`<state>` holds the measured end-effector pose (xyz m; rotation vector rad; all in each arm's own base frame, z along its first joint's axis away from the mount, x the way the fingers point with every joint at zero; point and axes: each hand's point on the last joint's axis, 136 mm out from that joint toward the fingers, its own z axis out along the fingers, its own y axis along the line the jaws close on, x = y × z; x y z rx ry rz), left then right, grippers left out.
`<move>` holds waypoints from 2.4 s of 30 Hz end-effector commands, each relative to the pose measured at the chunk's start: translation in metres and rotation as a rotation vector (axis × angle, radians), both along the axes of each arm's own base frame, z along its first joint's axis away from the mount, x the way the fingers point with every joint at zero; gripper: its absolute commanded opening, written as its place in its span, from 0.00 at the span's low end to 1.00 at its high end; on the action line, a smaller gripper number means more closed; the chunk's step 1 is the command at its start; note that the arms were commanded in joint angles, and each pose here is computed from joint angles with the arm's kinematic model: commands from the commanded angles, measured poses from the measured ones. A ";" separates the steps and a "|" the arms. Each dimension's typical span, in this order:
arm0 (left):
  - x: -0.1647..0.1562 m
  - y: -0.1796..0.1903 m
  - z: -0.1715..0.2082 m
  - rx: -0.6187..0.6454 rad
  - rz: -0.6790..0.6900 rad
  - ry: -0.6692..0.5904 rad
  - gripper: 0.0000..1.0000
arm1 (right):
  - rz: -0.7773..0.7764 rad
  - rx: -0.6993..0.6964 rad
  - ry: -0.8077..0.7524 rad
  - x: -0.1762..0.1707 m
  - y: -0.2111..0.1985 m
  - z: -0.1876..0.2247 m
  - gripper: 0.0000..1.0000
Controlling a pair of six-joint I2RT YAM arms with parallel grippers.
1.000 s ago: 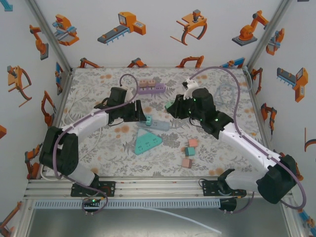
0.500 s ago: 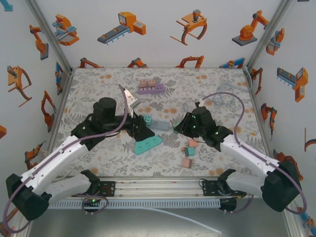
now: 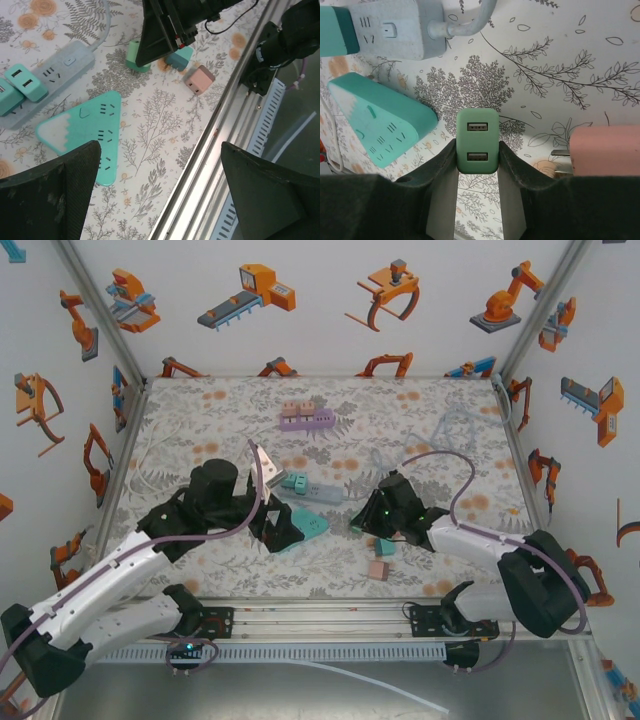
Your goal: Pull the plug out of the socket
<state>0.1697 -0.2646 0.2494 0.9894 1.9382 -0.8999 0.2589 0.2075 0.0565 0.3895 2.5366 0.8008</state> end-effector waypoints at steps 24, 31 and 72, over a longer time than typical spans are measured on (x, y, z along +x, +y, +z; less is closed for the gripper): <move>0.047 0.014 -0.020 0.111 0.262 -0.001 0.97 | -0.061 -0.111 -0.156 0.001 -0.036 0.060 0.49; 0.074 0.031 -0.021 0.086 0.461 0.074 0.97 | 0.198 -0.284 -0.540 0.035 -0.016 0.144 0.49; 0.213 0.052 -0.152 0.199 0.664 0.532 0.80 | 1.325 -0.181 -1.075 0.080 0.187 0.078 0.67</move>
